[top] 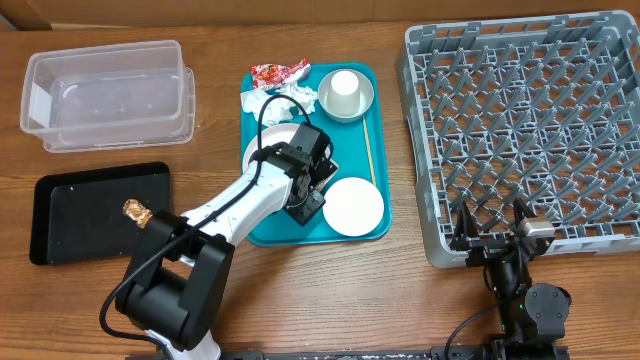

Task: Sort waste into correct bins and load items into the dishwasher
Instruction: 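Grip the white plate rim with the left gripper and lift it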

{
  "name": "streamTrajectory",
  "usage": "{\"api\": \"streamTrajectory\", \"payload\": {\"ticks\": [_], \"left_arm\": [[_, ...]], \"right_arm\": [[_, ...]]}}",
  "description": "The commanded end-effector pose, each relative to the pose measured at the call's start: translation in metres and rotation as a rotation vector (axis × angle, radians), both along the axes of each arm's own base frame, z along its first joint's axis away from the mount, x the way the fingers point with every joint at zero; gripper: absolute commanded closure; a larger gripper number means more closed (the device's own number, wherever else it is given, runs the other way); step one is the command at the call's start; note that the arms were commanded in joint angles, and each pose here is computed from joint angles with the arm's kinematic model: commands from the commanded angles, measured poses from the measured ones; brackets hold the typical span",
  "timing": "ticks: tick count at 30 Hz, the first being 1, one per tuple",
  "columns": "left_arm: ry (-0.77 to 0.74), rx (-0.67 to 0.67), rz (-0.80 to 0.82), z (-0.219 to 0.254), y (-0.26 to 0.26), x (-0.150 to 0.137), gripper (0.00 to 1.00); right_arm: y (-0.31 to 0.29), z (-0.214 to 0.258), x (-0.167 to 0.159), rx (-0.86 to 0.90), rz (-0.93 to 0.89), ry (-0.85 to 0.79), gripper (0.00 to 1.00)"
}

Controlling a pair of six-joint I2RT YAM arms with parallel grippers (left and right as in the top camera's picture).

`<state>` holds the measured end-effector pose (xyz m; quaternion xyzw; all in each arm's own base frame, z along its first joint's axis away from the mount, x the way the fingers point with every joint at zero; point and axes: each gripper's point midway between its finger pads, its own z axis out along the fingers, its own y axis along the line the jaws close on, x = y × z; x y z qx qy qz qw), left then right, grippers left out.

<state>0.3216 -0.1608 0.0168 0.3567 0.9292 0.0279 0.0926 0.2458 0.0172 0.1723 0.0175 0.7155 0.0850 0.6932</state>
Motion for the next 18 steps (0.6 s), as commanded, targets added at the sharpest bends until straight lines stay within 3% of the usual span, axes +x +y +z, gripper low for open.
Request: {"api": "streamTrajectory", "payload": {"ticks": [1,14,18], "left_arm": [[-0.006,-0.010,0.021,-0.0002,0.0009,0.0008,0.37],[0.004,-0.029,-0.003,-0.0009,-0.0034,-0.0012,0.42],[0.005,-0.029,-0.003,-0.0010,-0.0033,-0.0013,0.53]], "right_arm": [[-0.0024,-0.0017,0.0001,-0.003,-0.013,-0.005,0.00],[-0.0023,-0.0017,0.0001,-0.003,-0.012,-0.005,0.00],[-0.0023,-0.0017,0.0001,-0.003,-0.012,-0.005,0.00]]}}
